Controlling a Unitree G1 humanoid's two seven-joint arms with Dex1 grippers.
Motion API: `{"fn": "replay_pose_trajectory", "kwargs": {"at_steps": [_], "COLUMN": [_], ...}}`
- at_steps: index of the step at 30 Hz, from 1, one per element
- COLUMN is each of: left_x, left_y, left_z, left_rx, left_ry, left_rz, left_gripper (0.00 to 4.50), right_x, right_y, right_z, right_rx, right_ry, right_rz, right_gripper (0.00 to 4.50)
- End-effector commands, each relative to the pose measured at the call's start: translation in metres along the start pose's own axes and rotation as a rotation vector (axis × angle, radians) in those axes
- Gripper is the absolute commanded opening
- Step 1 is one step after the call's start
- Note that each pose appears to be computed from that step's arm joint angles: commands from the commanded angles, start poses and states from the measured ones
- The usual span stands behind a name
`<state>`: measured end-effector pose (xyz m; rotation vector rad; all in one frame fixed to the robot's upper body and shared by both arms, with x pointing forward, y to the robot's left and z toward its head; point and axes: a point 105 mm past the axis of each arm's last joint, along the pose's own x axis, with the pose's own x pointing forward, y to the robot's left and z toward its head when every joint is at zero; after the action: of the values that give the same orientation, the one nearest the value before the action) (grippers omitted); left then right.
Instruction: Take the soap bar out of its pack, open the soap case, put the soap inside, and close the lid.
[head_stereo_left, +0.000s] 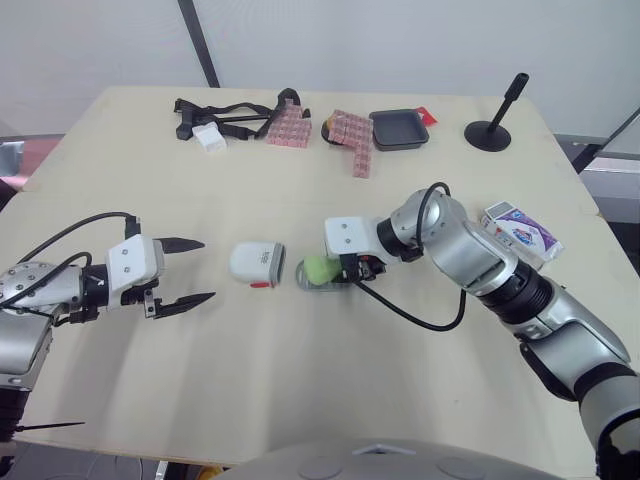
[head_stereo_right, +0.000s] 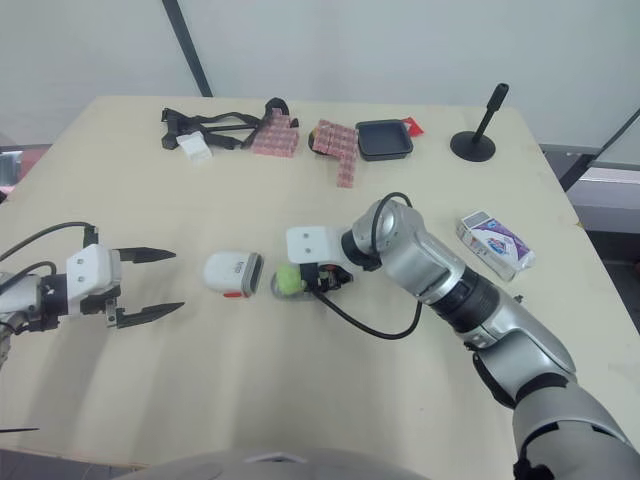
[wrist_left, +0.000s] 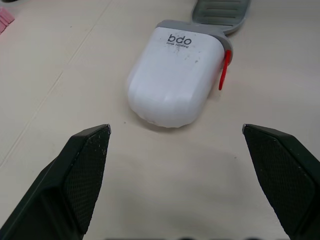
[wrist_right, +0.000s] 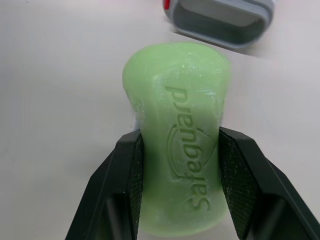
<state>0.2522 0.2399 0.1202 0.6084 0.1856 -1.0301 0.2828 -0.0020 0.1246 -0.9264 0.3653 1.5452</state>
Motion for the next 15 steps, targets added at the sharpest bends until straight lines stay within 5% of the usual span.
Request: {"fn": "replay_pose_trajectory", "kwargs": {"at_steps": [1, 9, 11, 15], "left_x": [-0.0015, 0.0012, 0.0022, 0.0040], "left_y": [0.0050, 0.0069, 0.0087, 0.0099], "left_z": [0.0137, 0.0127, 0.0137, 0.0135], "left_rx": [0.051, 0.060, 0.063, 0.068], "left_ry": [-0.018, -0.016, -0.018, -0.018], "left_rz": [0.019, 0.015, 0.012, 0.007], "left_gripper": [4.50, 4.50, 4.50, 4.50], "right_x": [-0.0007, 0.0048, 0.0050, 0.0039], "right_y": [-0.0034, -0.0091, -0.0097, -0.0099], "right_z": [0.0107, 0.0108, 0.0114, 0.0135], "right_rx": [-0.003, 0.012, 0.010, 0.027], "right_ry": [-0.026, -0.017, -0.022, -0.038], "right_rz": [-0.012, -0.051, -0.057, -0.060], "right_gripper": [1.67, 1.67, 2.70, 3.99]}}
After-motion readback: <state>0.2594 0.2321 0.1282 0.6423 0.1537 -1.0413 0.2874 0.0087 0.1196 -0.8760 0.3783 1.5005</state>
